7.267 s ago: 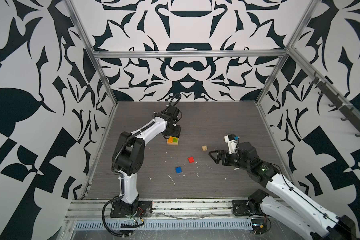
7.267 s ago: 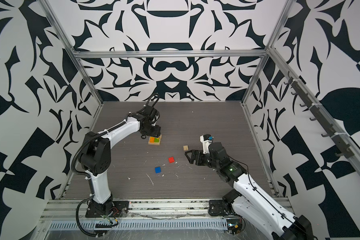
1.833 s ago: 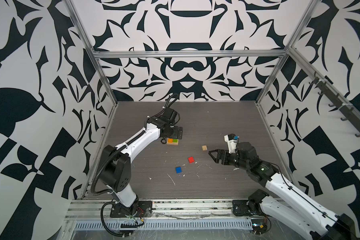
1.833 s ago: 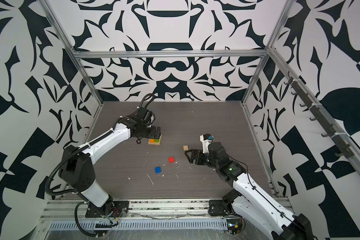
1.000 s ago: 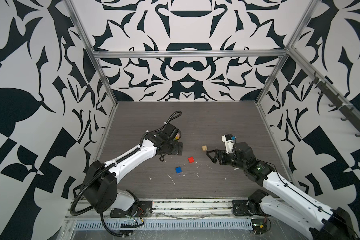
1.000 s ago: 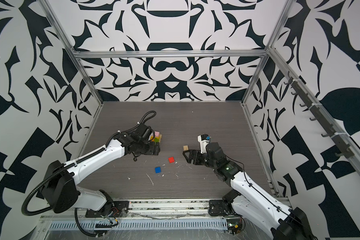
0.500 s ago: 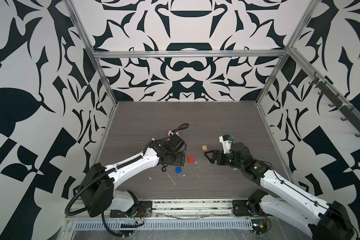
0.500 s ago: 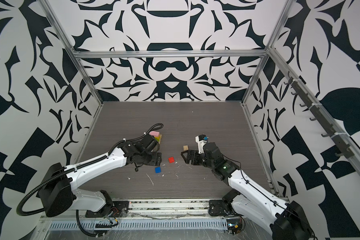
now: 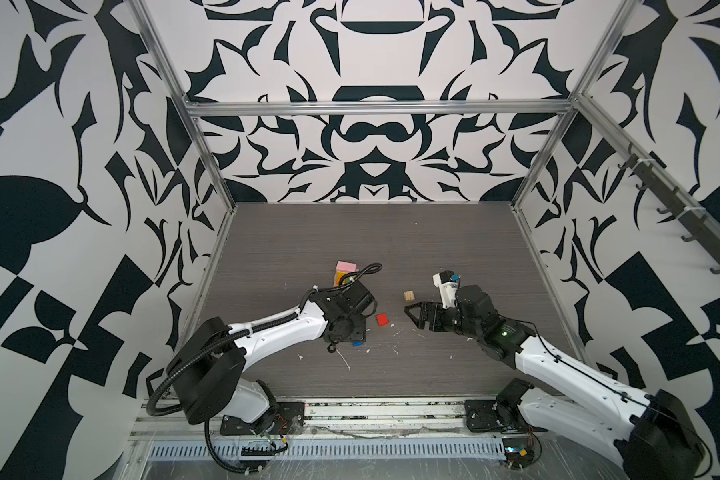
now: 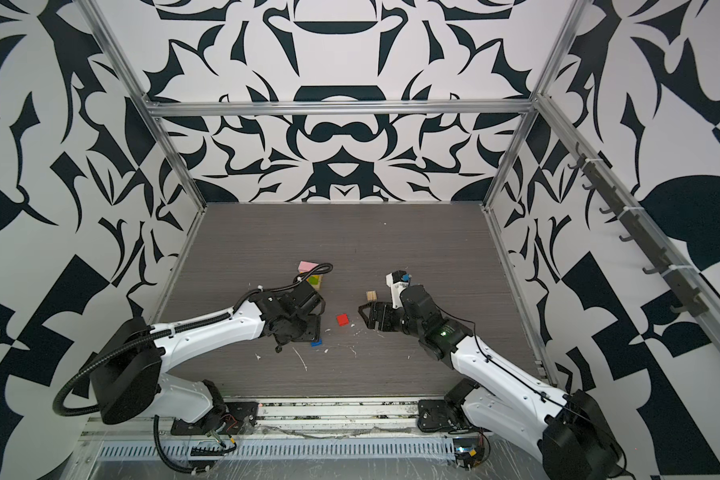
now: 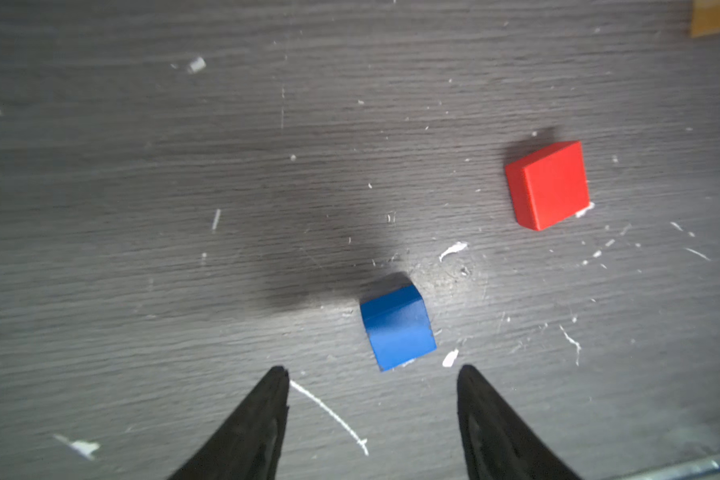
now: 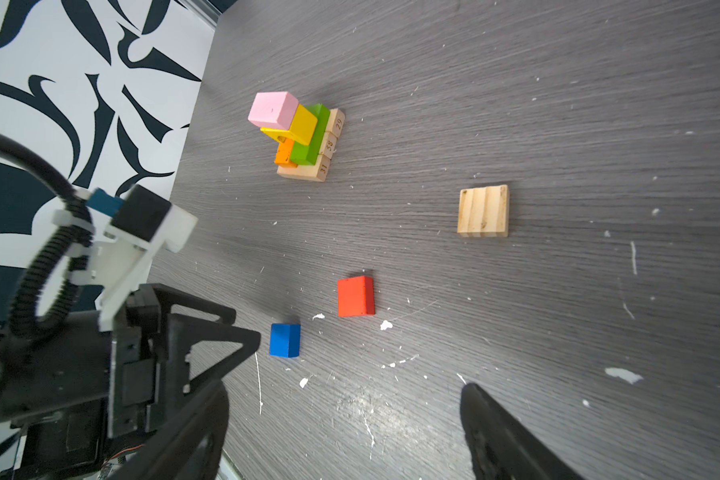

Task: Build the wood block tower
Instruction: 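Move the left gripper over the blue cube and lower it, then close the left gripper on the blue cube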

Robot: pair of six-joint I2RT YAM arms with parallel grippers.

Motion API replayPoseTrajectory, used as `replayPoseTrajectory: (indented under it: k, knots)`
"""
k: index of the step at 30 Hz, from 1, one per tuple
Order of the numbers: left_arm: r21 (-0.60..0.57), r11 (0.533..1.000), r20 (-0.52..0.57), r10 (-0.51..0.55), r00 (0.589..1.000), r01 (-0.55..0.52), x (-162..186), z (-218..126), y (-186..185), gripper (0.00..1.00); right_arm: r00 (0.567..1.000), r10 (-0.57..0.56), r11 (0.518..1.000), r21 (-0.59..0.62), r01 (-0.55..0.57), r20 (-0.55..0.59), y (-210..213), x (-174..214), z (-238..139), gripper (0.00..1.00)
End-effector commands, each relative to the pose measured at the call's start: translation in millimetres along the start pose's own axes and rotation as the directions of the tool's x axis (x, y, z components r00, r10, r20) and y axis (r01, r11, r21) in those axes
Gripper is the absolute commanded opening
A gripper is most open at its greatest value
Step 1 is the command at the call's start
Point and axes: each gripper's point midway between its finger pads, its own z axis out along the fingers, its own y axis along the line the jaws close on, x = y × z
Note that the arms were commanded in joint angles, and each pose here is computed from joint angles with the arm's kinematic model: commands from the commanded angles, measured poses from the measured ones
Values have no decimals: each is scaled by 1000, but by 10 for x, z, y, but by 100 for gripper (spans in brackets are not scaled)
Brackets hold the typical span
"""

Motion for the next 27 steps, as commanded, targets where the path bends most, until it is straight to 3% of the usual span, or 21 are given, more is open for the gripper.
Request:
replayPoseTrajectory:
  k: [1,27]
  knots:
    - [-2,1000,-11,-25,1000,25,10,73,-138,66,999,-16,999,-30,18,48,127,-138,-32,91]
    - [-113,991,-40,-70,997,65,90,356,-159,49,998,-23,999,-23,24,50,113,-122,-60,91]
